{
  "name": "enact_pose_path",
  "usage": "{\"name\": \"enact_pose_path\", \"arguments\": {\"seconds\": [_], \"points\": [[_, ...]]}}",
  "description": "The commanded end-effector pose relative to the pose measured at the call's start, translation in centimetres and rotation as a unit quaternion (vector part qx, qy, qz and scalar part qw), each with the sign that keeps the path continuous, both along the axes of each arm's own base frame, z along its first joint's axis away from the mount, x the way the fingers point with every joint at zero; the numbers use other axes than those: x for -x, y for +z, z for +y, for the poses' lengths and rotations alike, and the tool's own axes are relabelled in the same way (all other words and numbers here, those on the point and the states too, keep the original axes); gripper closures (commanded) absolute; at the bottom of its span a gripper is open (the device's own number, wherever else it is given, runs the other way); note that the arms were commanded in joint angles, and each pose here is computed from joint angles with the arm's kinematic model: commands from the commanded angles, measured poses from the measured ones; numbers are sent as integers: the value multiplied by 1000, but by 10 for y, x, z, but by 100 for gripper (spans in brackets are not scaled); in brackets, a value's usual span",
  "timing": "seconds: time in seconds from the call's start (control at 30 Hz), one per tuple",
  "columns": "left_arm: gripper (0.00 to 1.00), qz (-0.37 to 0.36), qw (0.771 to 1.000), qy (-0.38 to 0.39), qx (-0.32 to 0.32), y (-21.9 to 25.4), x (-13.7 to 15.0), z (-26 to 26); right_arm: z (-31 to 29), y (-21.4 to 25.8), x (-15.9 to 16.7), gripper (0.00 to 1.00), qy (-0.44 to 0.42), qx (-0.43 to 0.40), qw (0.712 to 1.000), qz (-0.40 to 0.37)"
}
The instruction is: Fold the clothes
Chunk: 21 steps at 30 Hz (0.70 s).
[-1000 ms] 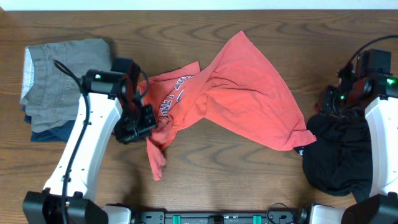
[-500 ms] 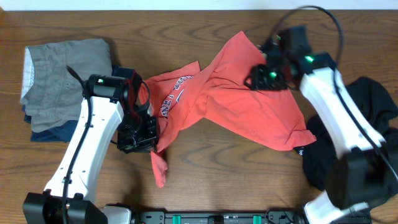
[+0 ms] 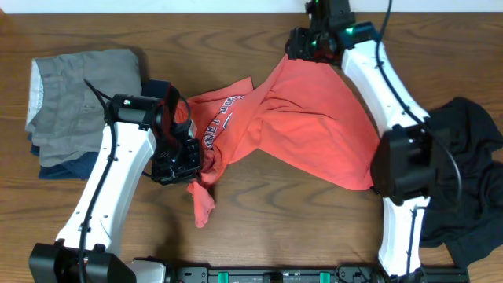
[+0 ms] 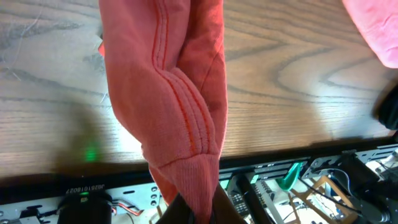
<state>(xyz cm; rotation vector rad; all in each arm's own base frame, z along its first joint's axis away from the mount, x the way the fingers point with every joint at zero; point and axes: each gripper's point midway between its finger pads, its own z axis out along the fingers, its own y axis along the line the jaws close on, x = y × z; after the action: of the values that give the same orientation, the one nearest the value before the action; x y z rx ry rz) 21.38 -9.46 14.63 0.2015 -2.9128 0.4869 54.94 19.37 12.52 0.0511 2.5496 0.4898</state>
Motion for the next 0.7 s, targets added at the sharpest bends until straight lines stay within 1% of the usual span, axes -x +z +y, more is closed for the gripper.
{"name": "enact_pose_path", "arguments": {"seconds": [0.0,0.1,0.2,0.33,0.43,0.47,0.5,0.53,0.57,0.6,0.67], "points": [[94,-10,1000,-7,5,3,1,-2,8,-27,-9,39,-41,21,999,4],[94,-13,1000,-7,6,2,-1,-2,12,-48,-16,37,-67,32,997,2],[94,-14,1000,-7,6,2,-1,-2,22,-69,-23,32,-62,33,998,-3],[94,-13,1000,-7,6,2,-1,-2,26,-97,-26,32,-70,33,997,5],[94,-13,1000,-7,6,2,-1,-2,21,-115,-25,35,-89,39,995,18],[94,-13,1000,-7,6,2,-1,-2,21,-120,-24,38,-91,40,995,22],[94,-13,1000,-7,6,2,-1,-2,21,-122,-24,45,-93,41,995,24],[94,-13,1000,-7,6,2,-1,-2,20,-125,-23,64,-94,42,994,26],[94,-13,1000,-7,6,2,-1,-2,20,-125,-23,85,-94,42,994,27],[94,-13,1000,-7,6,2,-1,-2,20,-125,-23,99,-94,42,994,26],[94,-15,1000,-7,6,2,-2,-2,18,-120,-23,99,-92,44,994,26]]}}
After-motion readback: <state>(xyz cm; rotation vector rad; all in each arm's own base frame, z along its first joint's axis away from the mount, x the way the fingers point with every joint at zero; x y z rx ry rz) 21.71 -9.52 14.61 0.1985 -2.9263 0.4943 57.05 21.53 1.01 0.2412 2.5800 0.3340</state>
